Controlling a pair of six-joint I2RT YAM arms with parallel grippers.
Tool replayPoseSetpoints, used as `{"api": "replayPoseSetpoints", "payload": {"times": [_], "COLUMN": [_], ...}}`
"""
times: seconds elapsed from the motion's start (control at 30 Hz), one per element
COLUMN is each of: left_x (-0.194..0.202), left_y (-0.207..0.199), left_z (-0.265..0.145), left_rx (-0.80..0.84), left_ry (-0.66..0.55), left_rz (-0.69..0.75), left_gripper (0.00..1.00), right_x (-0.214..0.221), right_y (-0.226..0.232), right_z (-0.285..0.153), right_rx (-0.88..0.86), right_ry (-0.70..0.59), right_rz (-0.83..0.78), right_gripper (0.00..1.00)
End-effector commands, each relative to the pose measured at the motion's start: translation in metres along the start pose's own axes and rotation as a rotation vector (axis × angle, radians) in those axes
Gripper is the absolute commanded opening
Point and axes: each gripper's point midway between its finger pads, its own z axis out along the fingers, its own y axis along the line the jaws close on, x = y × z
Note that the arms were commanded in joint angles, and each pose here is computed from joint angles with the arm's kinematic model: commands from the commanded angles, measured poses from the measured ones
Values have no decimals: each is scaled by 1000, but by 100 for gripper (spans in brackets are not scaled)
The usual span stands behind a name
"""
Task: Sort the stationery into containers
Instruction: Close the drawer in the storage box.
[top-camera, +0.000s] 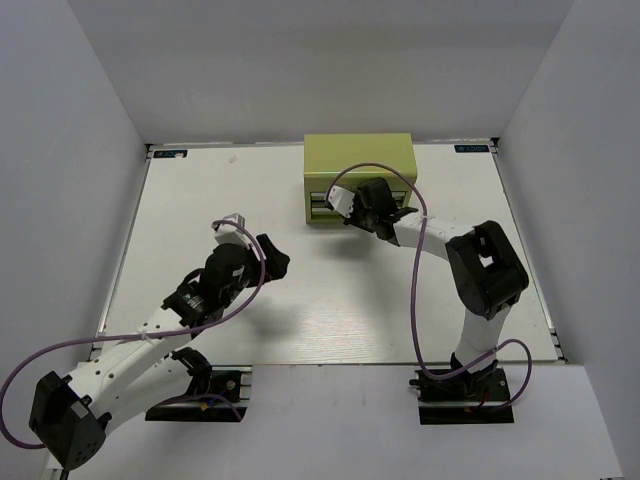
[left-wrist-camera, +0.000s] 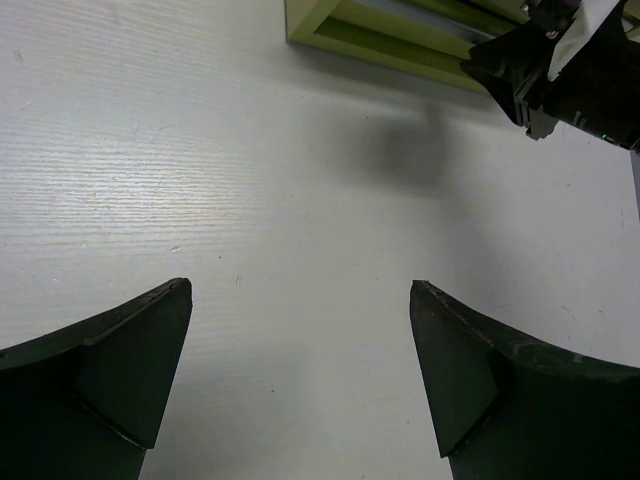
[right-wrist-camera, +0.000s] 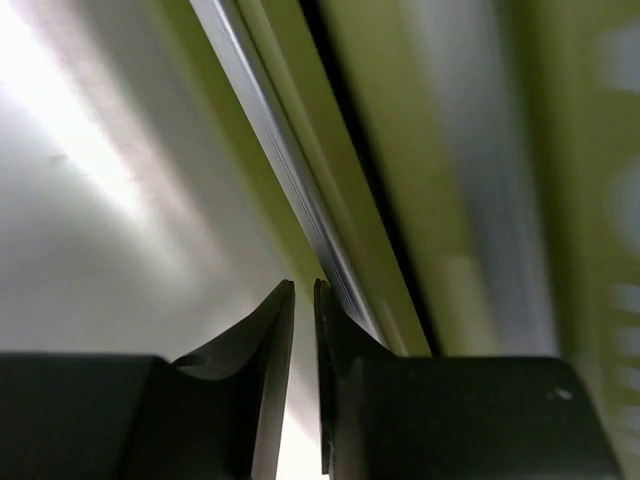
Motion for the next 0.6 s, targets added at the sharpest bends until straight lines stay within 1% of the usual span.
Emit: {"api": "replayPoseSetpoints", "payload": {"times": [0.0,0.1,0.2,0.3,0.33,0.37,0.4,0.43,0.47,0.5,0.53,0.57], "left_x": [-5,-5,-4,-2,-2,-4,0,0,2,3,5,4], "left_y": [2,1,3,4,4,3,5,4,5,4,6,2], "left_z": [-3,-3,-3,-4,-4,-6,-5,-5,-4,-5,-3,-3], "left_rx": [-10,-10,-16,-15,-15,-9,-8,-8,-8,-1,-1,13], "left_ry": [-25,-25,-18,-20,-19,-26,-13,-13,-13,-7,-7,-10], "left_rz": [-25,-34,-31,-32,-32,-34,-32,-41,-41,-41,-41,-44], "left_gripper": [100,100,100,100,100,100,100,100,100,100,100,100], "right_x": [-20,-24,-28,-32,-44,-43,-46,-58,-57,-67,-64,-64], "right_y": [-51,-59,-64,-48,-34,-24,-17,-1,3,9,17,25], "right_z": [-5,-4,-5,-15,-17,-37,-44,-52,-73,-81,-87,-99], "right_rx": [235,279,282,188,109,58,21,-60,-66,-97,-133,-172], "right_ry": [-57,-55,-56,-74,-142,-150,-180,-249,-277,-319,-313,-317], "right_rz": [6,6,7,-5,-4,-5,-1,15,25,44,60,120], "right_gripper": [21,23,23,24,24,26,28,35,42,49,56,70]}}
